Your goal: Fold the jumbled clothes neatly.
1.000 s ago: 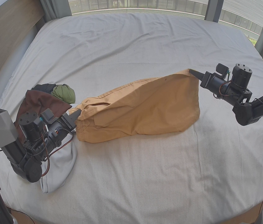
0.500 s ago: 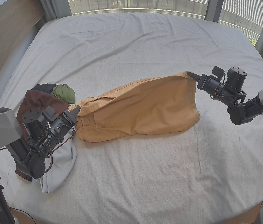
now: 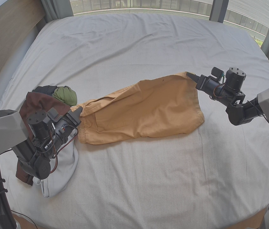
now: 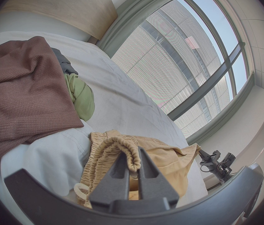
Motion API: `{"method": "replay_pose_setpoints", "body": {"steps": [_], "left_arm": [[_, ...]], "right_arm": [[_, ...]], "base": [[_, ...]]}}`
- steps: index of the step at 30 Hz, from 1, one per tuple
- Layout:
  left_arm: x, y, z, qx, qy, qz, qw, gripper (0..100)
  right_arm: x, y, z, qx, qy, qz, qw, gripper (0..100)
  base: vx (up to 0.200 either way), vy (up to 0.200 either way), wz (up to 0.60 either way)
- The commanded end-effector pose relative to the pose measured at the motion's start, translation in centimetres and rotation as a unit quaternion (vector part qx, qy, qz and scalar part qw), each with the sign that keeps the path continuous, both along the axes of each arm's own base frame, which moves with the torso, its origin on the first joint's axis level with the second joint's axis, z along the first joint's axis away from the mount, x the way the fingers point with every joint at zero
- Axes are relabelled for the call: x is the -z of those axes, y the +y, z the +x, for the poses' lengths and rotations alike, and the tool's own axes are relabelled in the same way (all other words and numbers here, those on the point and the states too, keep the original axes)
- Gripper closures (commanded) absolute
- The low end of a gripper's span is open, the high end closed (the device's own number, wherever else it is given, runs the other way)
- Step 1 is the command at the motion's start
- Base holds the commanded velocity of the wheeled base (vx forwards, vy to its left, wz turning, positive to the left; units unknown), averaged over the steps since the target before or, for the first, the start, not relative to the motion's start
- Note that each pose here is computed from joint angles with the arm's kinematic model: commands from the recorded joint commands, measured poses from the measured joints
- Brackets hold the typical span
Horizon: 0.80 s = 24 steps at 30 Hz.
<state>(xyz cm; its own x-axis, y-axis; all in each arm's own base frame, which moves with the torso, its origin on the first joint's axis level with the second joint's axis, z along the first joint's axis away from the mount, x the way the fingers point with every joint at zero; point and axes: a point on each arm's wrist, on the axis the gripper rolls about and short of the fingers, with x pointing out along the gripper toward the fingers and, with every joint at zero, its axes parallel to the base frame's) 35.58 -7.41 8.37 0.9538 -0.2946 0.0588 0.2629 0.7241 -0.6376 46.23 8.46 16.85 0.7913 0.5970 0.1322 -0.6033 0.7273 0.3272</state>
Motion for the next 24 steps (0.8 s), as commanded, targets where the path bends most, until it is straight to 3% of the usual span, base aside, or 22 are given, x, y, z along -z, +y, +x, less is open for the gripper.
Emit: {"method": "replay_pose_setpoints", "body": {"steps": [1, 4, 5, 6, 17, 24], "left_arm": [[0.3, 0.2, 0.2, -0.003, 0.003, 0.0, 1.0, 100], [0.3, 0.2, 0.2, -0.004, 0.003, 0.001, 1.0, 100], [0.3, 0.2, 0.2, -0.005, 0.003, 0.001, 1.0, 100], [0.3, 0.2, 0.2, -0.005, 0.003, 0.0, 1.0, 0], [-1.2, 0.4, 0.1, -0.018, -0.02, -0.005, 0.9996, 0], [-4.7, 0.5, -3.0, 0.009, -0.042, -0.035, 0.9985, 0]], "right_arm": [[0.6, 0.1, 0.4, -0.001, 0.003, 0.0, 1.0, 100], [0.4, 0.1, 0.4, -0.001, 0.001, 0.001, 1.0, 100], [0.2, 0.1, 0.5, 0.0, -0.003, 0.002, 1.0, 0], [-0.1, 0.2, 0.5, 0.004, -0.01, 0.005, 0.9999, 0], [-1.5, 1.2, -0.6, 0.019, -0.03, 0.017, 0.9992, 0], [-1.7, 0.7, -6.3, 0.009, 0.024, 0.002, 0.9997, 0]], "base": [[0.0, 0.0, 0.0], [0.0, 0.0, 0.0], [0.0, 0.0, 0.0], [0.0, 0.0, 0.0], [0.0, 0.0, 0.0], [0.0, 0.0, 0.0]]}}
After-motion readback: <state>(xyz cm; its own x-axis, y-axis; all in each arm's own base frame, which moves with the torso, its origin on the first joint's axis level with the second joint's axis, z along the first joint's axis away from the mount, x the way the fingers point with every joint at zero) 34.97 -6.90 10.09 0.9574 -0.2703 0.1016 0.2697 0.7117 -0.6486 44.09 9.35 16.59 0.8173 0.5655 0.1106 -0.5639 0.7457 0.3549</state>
